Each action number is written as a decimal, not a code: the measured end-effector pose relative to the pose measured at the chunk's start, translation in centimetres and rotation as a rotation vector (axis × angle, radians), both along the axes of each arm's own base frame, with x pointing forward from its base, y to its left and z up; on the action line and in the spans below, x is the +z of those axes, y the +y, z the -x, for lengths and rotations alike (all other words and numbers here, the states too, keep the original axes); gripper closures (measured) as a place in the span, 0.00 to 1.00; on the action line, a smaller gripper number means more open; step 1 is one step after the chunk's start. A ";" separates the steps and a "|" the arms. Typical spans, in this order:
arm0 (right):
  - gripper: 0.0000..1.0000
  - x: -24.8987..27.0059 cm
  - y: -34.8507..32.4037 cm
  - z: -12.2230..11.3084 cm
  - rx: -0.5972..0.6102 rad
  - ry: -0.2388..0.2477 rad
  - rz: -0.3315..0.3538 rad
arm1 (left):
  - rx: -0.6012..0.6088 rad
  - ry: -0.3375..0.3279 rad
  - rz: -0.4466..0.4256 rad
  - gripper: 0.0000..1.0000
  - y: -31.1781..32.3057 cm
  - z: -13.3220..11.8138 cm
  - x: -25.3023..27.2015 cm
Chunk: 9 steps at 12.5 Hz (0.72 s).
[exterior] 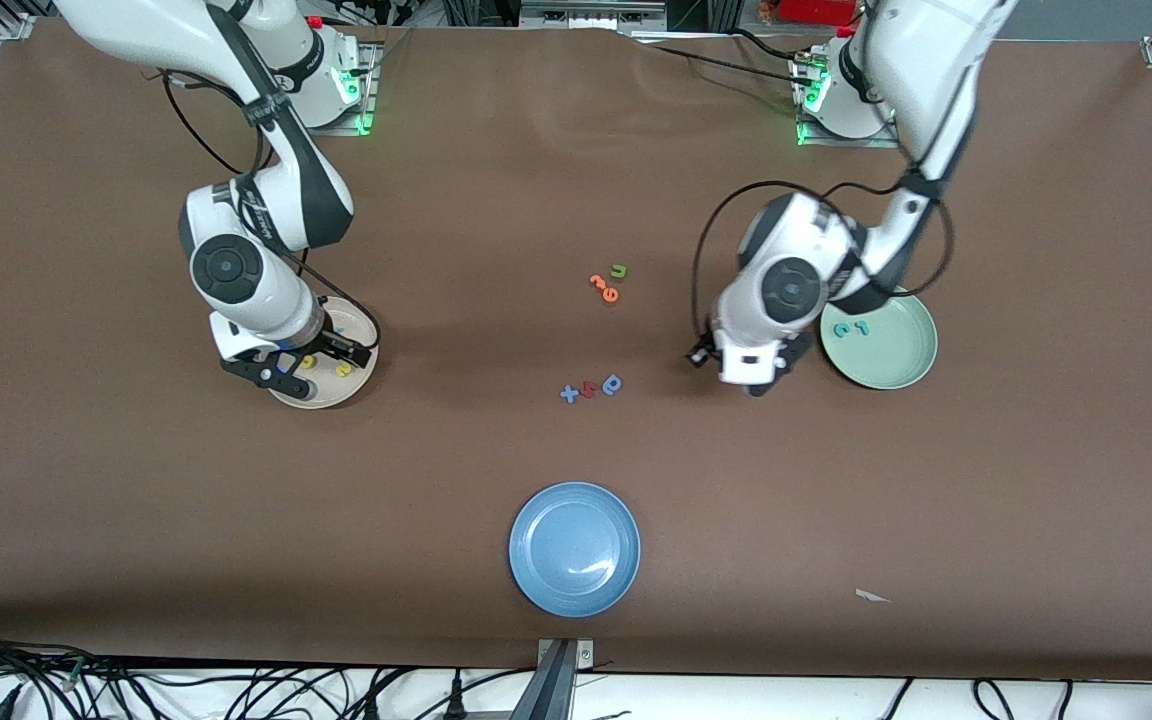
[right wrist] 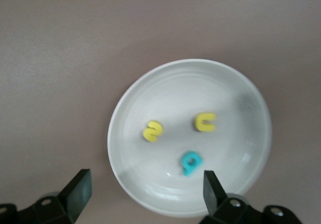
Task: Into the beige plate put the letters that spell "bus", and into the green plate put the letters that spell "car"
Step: 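Drop yellow 2 in the cream plate while the left gripper drops d in green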
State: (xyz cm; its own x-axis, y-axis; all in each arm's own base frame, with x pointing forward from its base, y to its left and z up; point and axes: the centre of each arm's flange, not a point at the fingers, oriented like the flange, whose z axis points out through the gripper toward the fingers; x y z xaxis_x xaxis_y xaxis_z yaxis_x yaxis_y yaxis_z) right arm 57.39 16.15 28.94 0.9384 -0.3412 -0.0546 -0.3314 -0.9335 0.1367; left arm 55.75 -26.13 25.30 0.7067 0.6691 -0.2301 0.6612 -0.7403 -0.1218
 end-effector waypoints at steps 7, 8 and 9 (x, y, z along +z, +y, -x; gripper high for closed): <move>0.01 15.4 -6.4 -2.7 0.286 0.032 -0.184 | -0.373 0.276 0.082 0.68 19.3 0.8 -3.2; 0.00 17.0 -9.3 -2.7 0.325 0.012 -0.208 | -0.399 0.293 0.092 0.68 20.8 1.0 -4.2; 0.00 18.5 -11.7 -2.4 0.367 0.000 -0.219 | -0.416 0.306 0.100 0.68 22.1 1.2 -5.0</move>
